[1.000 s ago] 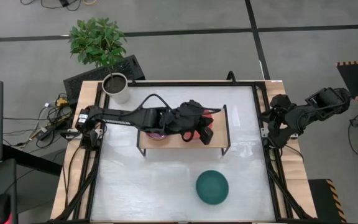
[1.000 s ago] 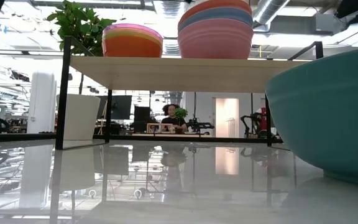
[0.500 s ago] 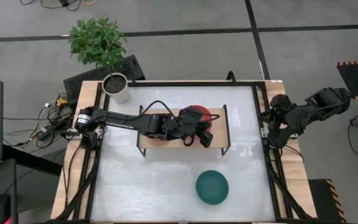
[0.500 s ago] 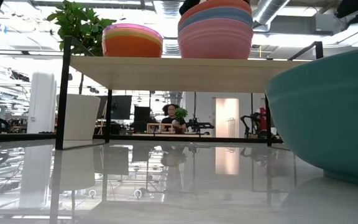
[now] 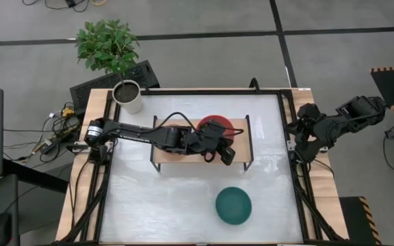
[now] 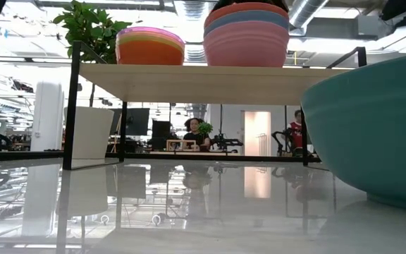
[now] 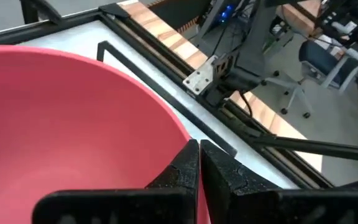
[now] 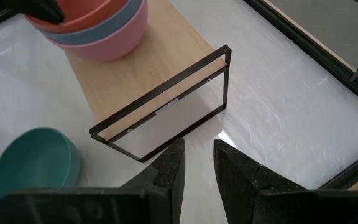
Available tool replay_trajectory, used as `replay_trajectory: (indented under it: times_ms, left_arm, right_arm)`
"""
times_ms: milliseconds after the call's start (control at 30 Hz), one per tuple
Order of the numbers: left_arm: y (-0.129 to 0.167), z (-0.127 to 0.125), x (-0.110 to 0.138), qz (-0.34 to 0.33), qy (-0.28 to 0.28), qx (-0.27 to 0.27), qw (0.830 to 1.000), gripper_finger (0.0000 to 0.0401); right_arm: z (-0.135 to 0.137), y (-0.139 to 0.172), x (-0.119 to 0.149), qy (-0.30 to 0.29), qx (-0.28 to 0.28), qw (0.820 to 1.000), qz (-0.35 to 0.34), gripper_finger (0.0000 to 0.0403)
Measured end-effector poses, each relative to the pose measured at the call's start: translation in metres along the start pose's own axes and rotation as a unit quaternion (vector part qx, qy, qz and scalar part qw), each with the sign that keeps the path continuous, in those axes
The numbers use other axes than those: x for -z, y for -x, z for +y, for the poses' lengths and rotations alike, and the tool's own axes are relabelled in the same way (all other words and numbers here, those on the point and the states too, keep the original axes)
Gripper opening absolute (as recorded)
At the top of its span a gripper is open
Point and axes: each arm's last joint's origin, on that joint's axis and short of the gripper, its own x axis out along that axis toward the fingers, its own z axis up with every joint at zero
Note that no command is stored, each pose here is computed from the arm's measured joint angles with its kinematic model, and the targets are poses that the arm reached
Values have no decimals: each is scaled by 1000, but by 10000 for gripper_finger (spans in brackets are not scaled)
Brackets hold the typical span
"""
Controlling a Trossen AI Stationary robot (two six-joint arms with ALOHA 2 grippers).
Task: Place and stack bowls onto a shelf
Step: Stack the large orange bowl on top of the blue bowl on the shelf, then stack the large green bowl on top of the orange bowl on the shelf
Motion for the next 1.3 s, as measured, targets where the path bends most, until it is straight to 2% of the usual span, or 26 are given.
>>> replay_trajectory:
  times_ms: [100, 233, 333, 433, 567, 667, 733, 800, 967, 1167, 1300]
  left_arm:
    - [7, -8, -12, -6, -6, 27, 1000, 0]
    - [26, -30, -26, 2, -35, 116, 993, 0]
    - [39, -47, -13, 24, -61, 156, 986, 0]
    - [49, -63, 6, 53, -72, 172, 981, 0]
    - [63, -79, 34, 87, -47, 159, 982, 0]
    - [69, -84, 56, 83, -35, 107, 990, 0]
    - [75, -86, 70, 75, -43, 61, 994, 0]
    - [75, -88, 82, 74, -54, 39, 995, 1]
    - [62, -93, 112, 120, -74, 49, 989, 26]
    - [34, -90, 148, 198, -86, 65, 974, 89]
    - [15, -84, 171, 228, -87, 45, 969, 131]
  right_arm:
    - [0, 0, 0, 0, 0, 1000, 0, 113]
    - [0, 0, 0, 0, 0, 1000, 0, 113]
    - [0, 0, 0, 0, 0, 1000, 0, 113]
    - [0, 0, 0, 0, 0, 1000, 0, 113]
    - [0, 0, 0, 0, 0, 1000, 1, 113]
    - [0, 0, 0, 0, 0, 1000, 1, 113]
    - [0, 0, 0, 0, 0, 1000, 0, 113]
    - [0, 0, 0, 0, 0, 1000, 0, 113]
    - [0, 0, 0, 0, 0, 1000, 1, 113]
    - [0, 0, 0, -1, -1, 1000, 1, 113]
    - [0, 0, 0, -1, -1, 1000, 1, 113]
